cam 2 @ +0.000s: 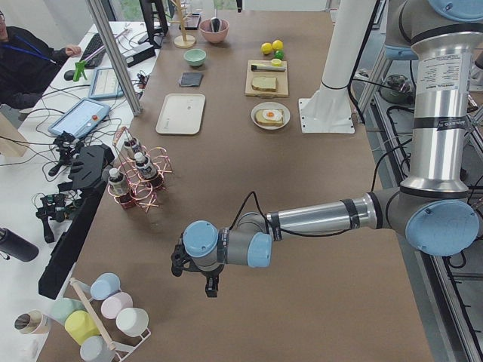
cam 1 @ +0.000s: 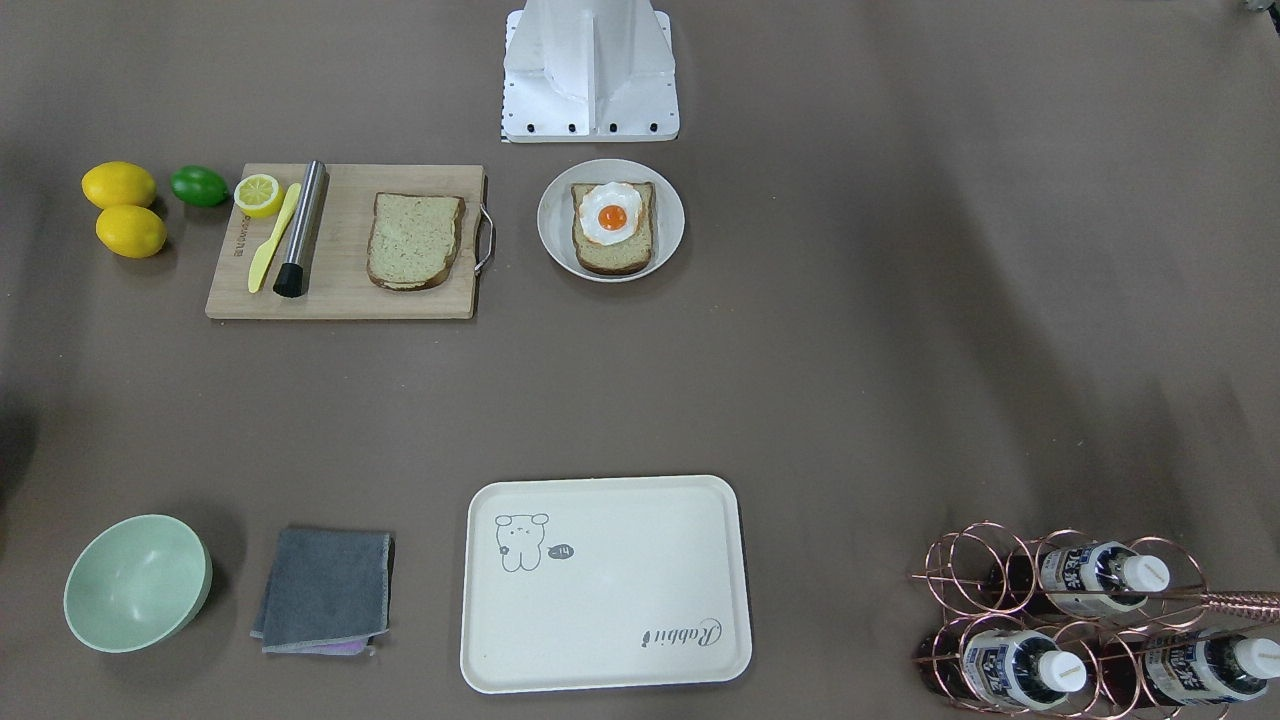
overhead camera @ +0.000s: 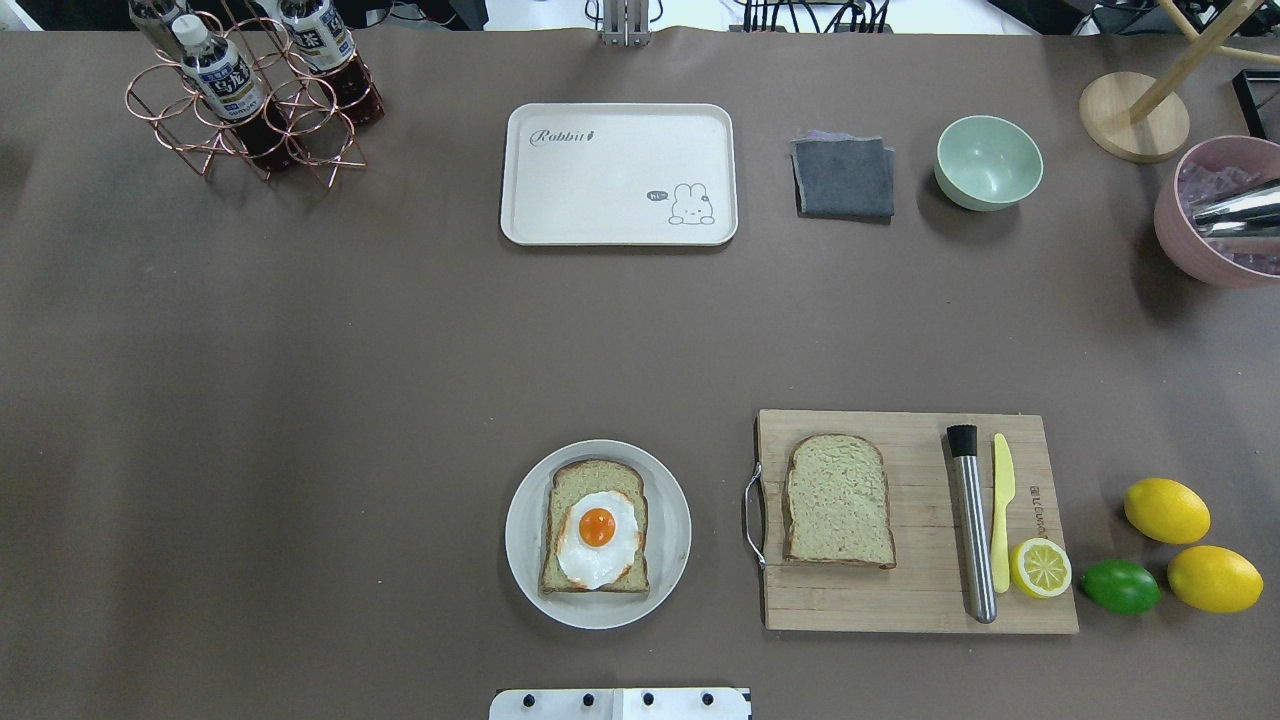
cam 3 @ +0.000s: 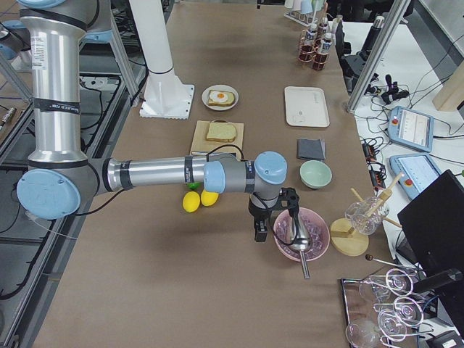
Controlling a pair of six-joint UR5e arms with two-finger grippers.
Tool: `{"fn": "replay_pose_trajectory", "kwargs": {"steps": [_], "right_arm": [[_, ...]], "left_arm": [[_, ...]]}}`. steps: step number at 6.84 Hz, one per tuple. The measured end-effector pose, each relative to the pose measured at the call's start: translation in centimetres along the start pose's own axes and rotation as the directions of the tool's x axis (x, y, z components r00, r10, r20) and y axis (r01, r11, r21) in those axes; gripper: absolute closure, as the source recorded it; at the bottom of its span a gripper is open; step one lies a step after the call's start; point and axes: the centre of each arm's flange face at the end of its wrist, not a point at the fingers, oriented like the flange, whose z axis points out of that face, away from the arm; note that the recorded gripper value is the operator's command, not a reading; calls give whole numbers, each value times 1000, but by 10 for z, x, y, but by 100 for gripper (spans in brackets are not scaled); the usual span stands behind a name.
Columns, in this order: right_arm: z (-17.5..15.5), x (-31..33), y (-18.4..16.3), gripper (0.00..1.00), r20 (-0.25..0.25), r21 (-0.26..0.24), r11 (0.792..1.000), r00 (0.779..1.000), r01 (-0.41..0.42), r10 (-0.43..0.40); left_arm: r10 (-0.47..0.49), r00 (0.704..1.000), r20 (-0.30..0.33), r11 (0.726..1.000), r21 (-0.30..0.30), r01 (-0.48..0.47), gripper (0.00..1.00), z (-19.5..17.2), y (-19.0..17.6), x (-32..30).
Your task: Make sandwich and place on tray
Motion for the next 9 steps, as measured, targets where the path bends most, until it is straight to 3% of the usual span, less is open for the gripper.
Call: {"fn": "replay_pose_trajectory", "kwargs": {"steps": [3, 6, 8, 9], "right_arm": [[-6, -4, -9, 0, -1, 13, 1000, 1000, 19, -19], [-9, -9, -10, 0, 11, 20, 999, 999, 31, -31], [-21, -20, -18, 0, 14, 56, 997, 998, 59, -60], [-27, -25, -21, 0, 12, 87, 993, 996, 82, -83]], "left_arm": [[15, 1000, -19, 1000, 10, -14, 1, 0, 0, 2], [20, 994, -109, 998, 61, -14, 1, -10, -13, 22], [96, 988, -124, 986, 149, -77, 1, -43, -38, 62], [174, 977, -122, 966, 214, -145, 1, -60, -47, 83]]}}
